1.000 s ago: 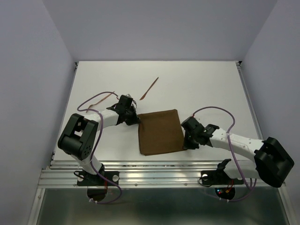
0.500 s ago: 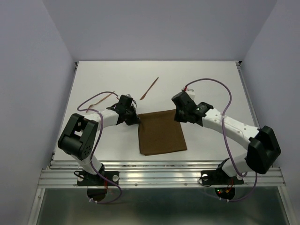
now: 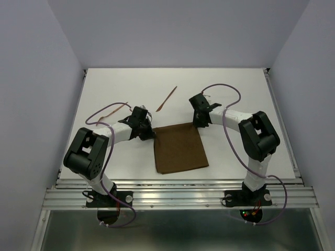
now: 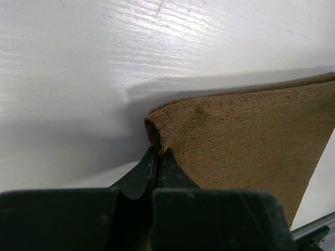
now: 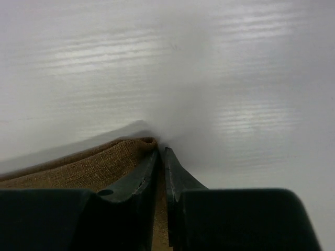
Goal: Fold the napkin into a case and place the utensils inside
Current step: Move the square-folded napkin to the center of the board.
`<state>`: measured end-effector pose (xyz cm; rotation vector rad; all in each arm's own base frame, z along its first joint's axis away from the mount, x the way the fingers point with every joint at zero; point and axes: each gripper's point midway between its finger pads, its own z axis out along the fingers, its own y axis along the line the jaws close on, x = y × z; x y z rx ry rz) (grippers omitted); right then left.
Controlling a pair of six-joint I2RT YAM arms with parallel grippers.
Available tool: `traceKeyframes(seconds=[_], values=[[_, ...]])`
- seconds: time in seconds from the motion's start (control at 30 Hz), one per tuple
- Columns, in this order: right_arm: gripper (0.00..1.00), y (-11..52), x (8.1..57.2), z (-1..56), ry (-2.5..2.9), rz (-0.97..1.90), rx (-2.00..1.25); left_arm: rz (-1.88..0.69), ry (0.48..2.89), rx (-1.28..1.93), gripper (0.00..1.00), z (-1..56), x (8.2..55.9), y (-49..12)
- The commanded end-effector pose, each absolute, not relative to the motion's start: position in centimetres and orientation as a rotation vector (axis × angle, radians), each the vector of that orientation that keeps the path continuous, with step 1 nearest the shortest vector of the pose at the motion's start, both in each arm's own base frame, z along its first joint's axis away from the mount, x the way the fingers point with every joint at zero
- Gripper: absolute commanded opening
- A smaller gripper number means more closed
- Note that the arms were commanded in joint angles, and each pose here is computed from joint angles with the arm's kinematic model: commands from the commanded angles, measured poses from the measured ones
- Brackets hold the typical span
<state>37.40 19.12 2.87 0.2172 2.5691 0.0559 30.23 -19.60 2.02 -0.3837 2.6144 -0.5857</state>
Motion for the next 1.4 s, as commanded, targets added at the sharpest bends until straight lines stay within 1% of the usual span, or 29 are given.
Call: traceKeyframes(seconds=[0.0, 0.03, 0.1, 0.17, 0.2, 0.27, 0.3, 0.33, 0.4, 0.47, 0.53, 0.57, 0.6, 0.7, 0.73, 0.8, 0.93, 1.0, 1.17, 1.3, 1.37], values=[[0.15, 20.8, 39.5, 2.8, 2.523, 0.104, 0.195, -0.538, 2.635, -0.351, 0.00, 2.2, 29.6, -18.7], [0.15, 20.6, 39.2, 2.1, 2.537, 0.090, 0.201, -0.536, 2.642, -0.343, 0.04, 2.1, 29.6, -18.8], [0.15, 20.3, 39.0, 2.2, 2.537, 0.078, 0.223, -0.523, 2.643, -0.329, 0.08, 2.4, 29.7, -18.7], [0.15, 20.1, 38.8, 3.8, 2.505, 0.097, 0.241, -0.503, 2.631, -0.324, 0.14, 3.0, 29.9, -18.4], [0.15, 19.9, 38.9, 4.5, 2.485, 0.093, 0.246, -0.495, 2.627, -0.320, 0.21, 3.2, 30.0, -18.3], [0.16, 19.5, 38.9, 7.0, 2.432, 0.105, 0.258, -0.467, 2.614, -0.315, 0.29, 4.1, 30.4, -17.9], [0.16, 19.3, 38.9, 7.8, 2.417, 0.108, 0.258, -0.458, 2.607, -0.312, 0.35, 4.5, 30.5, -17.9], [0.16, 19.2, 38.9, 8.6, 2.400, 0.114, 0.260, -0.442, 2.588, -0.315, 0.38, 5.2, 30.8, -17.6], [0.16, 19.3, 38.9, 10.6, 2.363, 0.146, 0.243, -0.433, 2.567, -0.315, 0.40, 6.4, 31.2, -17.5], [0.18, 19.9, 38.9, 11.4, 2.359, 0.193, 0.205, -0.430, 2.529, -0.316, 0.40, 7.9, 31.6, -17.3], [0.20, 21.4, 38.9, 11.6, 2.391, 0.261, 0.148, -0.442, 2.522, -0.302, 0.40, 8.4, 32.0, -17.6], [0.20, 21.5, 38.6, 11.1, 2.430, 0.251, 0.128, -0.454, 2.518, -0.295, 0.39, 8.7, 32.3, -17.9], [0.20, 22.0, 38.6, 9.7, 2.478, 0.249, 0.113, -0.461, 2.522, -0.290, 0.38, 8.7, 32.4, -18.1], [0.20, 23.4, 39.2, 9.1, 2.507, 0.278, 0.085, -0.474, 2.548, -0.281, 0.34, 7.9, 32.8, -18.8], [0.20, 23.8, 39.1, 8.1, 2.531, 0.289, 0.078, -0.477, 2.559, -0.281, 0.29, 7.4, 32.9, -19.0], [0.20, 24.2, 39.2, 7.1, 2.552, 0.292, 0.072, -0.493, 2.551, -0.281, 0.28, 7.0, 33.2, -19.3], [0.20, 23.6, 40.0, 4.5, 2.590, 0.193, 0.072, -0.457, 2.586, -0.281, 0.19, 4.9, 33.6, -19.3], [0.20, 23.2, 39.9, 3.2, 2.613, 0.148, 0.075, -0.436, 2.597, -0.283, 0.17, 4.1, 33.8, -19.2], [0.20, 22.1, 39.6, 1.6, 2.642, 0.089, 0.101, -0.402, 2.657, -0.280, 0.15, 1.3, 33.5, -19.1], [0.20, 21.3, 40.1, 1.0, 2.641, 0.045, 0.097, -0.440, 2.652, -0.277, 0.15, 1.4, 33.6, -19.7], [0.20, 20.1, 41.1, 0.7, 2.630, -0.002, 0.124, -0.451, 2.635, -0.277, 0.16, 2.0, 34.2, -20.0]])
